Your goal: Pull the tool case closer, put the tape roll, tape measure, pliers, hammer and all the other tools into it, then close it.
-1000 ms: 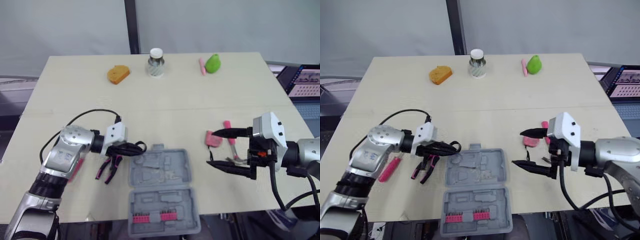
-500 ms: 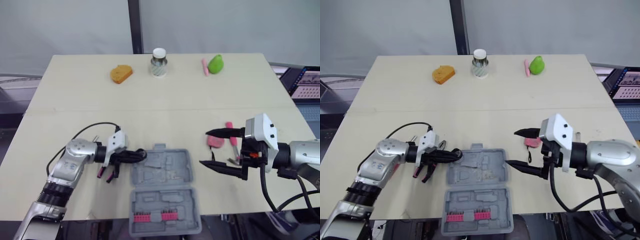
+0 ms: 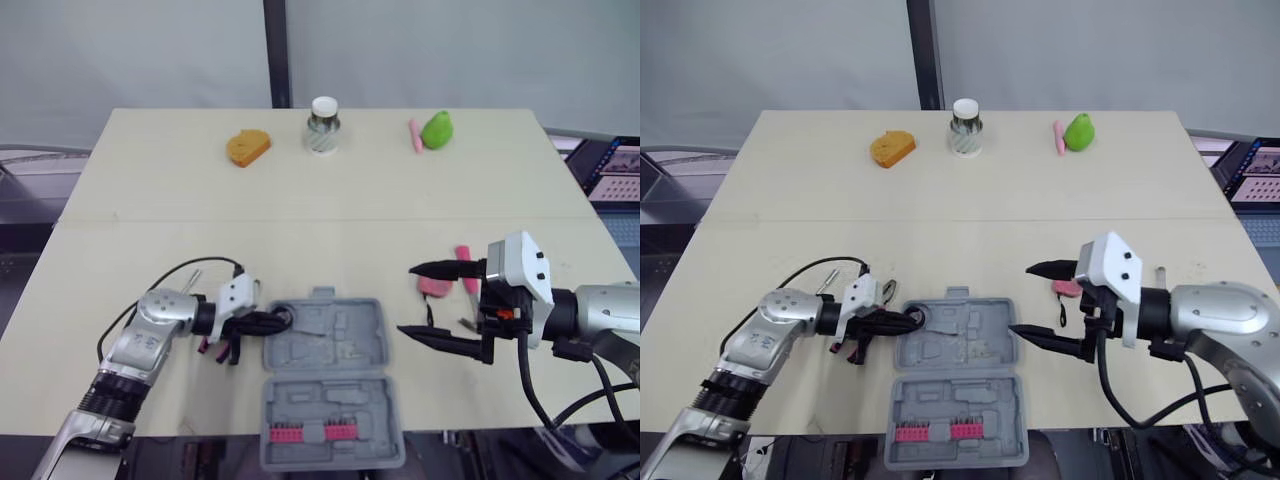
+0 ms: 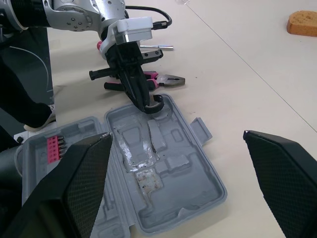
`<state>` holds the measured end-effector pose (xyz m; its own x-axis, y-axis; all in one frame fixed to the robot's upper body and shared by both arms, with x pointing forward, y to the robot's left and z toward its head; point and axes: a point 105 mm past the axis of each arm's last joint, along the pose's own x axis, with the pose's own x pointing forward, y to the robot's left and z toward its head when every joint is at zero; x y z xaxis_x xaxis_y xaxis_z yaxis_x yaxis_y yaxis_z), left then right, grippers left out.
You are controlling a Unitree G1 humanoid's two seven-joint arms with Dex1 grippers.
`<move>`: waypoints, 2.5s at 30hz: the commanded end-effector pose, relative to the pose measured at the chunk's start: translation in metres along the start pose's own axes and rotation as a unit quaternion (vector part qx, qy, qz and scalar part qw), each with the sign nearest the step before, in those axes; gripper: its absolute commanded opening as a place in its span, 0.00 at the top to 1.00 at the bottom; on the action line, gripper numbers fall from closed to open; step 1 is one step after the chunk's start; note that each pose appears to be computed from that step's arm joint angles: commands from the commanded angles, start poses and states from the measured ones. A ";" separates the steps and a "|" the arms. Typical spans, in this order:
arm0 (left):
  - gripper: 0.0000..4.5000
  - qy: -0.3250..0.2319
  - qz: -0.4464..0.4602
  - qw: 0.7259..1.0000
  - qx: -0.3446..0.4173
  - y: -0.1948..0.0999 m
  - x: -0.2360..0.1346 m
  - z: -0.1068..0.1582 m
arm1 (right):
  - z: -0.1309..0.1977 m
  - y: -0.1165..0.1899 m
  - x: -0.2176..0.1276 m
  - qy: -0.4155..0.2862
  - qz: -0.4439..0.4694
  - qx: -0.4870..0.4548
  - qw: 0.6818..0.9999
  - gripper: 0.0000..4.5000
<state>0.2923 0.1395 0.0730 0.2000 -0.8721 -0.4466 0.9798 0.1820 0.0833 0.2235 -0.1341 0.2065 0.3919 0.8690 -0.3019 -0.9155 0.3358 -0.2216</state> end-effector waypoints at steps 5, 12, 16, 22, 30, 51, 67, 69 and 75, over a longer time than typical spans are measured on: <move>0.99 0.013 0.005 1.000 0.010 0.003 0.001 -0.004 | 0.006 0.004 0.001 -0.010 -0.001 -0.018 1.000 0.00; 0.99 0.012 0.003 1.000 0.014 0.005 0.004 -0.002 | 0.007 0.005 0.002 -0.012 -0.003 -0.016 1.000 0.00; 0.99 0.015 -0.005 1.000 0.012 0.004 0.007 -0.001 | 0.005 0.006 0.002 -0.012 -0.005 -0.013 1.000 0.00; 0.99 0.014 -0.011 1.000 0.013 0.004 0.010 0.000 | 0.004 0.006 0.002 -0.013 -0.007 -0.012 1.000 0.00; 0.99 0.019 -0.017 1.000 0.014 0.002 0.011 0.000 | 0.003 0.007 0.001 -0.014 -0.008 -0.011 1.000 0.00; 0.99 0.043 -0.017 0.998 0.040 0.007 0.006 0.001 | 0.004 0.007 0.002 -0.022 -0.010 -0.011 1.000 0.00; 0.69 0.024 -0.019 0.999 0.045 0.007 -0.001 0.019 | 0.006 0.007 0.004 -0.026 -0.009 -0.011 1.000 0.00; 0.69 0.022 -0.021 0.998 0.047 0.005 -0.006 0.025 | 0.006 0.008 0.004 -0.026 -0.008 -0.011 1.000 0.00; 0.69 -0.027 0.022 0.999 0.018 0.023 -0.025 0.052 | 0.007 0.006 0.004 -0.033 -0.011 -0.010 0.999 0.00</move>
<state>0.3047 0.1413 0.1149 0.2038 -0.8714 -0.4462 0.9790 0.1766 0.1022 0.2215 -0.1311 0.2016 0.4076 0.8719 -0.2714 -0.9097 0.3620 -0.2034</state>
